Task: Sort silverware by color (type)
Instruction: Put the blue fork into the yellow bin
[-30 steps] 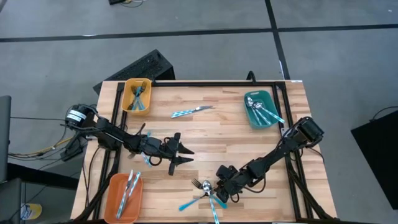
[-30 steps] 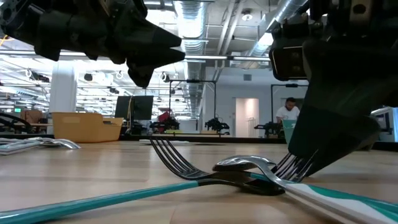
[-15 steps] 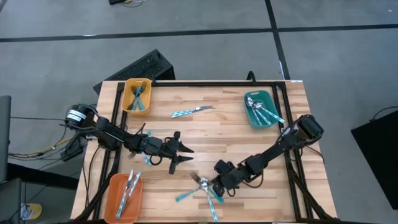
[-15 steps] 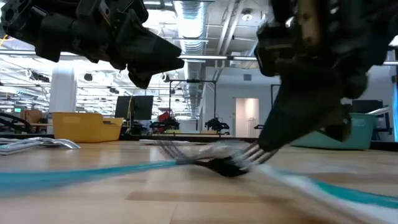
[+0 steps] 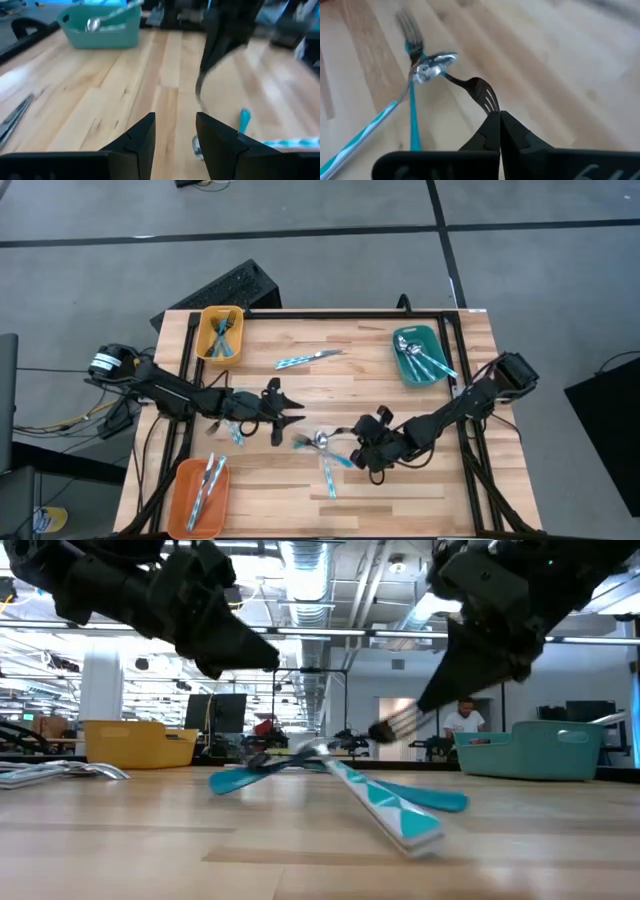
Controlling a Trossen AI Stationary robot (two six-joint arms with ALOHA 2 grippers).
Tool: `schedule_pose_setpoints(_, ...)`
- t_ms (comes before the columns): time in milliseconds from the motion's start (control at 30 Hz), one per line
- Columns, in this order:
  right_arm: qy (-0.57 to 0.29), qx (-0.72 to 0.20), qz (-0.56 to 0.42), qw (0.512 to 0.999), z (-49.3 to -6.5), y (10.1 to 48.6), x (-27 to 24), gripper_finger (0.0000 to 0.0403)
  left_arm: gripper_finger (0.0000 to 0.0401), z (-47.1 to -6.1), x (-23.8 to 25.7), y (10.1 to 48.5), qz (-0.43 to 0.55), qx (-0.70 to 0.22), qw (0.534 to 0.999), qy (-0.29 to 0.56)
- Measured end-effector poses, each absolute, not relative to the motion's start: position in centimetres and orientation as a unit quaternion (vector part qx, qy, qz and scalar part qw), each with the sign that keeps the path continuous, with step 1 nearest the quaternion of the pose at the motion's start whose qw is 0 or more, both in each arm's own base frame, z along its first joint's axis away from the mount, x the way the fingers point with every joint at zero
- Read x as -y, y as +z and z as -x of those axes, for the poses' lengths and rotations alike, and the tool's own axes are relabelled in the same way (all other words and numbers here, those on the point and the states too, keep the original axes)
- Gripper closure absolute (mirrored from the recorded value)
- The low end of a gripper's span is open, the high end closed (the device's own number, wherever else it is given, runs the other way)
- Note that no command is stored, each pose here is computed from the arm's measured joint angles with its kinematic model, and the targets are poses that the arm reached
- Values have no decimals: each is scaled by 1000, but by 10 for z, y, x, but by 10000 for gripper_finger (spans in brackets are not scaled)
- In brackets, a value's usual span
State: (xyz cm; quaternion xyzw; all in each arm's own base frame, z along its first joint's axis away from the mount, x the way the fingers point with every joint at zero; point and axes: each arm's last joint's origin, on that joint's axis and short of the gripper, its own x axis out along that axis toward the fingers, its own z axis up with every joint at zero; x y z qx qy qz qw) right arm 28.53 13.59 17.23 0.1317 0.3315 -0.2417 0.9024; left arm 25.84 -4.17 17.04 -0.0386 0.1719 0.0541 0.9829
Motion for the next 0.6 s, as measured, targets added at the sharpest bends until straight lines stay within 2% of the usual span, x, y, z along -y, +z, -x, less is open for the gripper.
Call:
schedule_pose_setpoints(100,-250,-308,-66,916,-283,178,-141,391,273,-262,40,156,28,-200,978,61)
schedule_pose_setpoints(300,-245,-307,66,917,-281,188,-149,391,273,-273,38,147,20,-174,983,64)
schedule_pose_setpoints(433,-251,-321,88,909,-280,194,-149,391,273,-283,40,148,9,-170,984,52)
schedule_pose_setpoints(600,-260,-313,89,909,-291,208,-144,391,273,-303,46,152,-8,-169,986,-5)
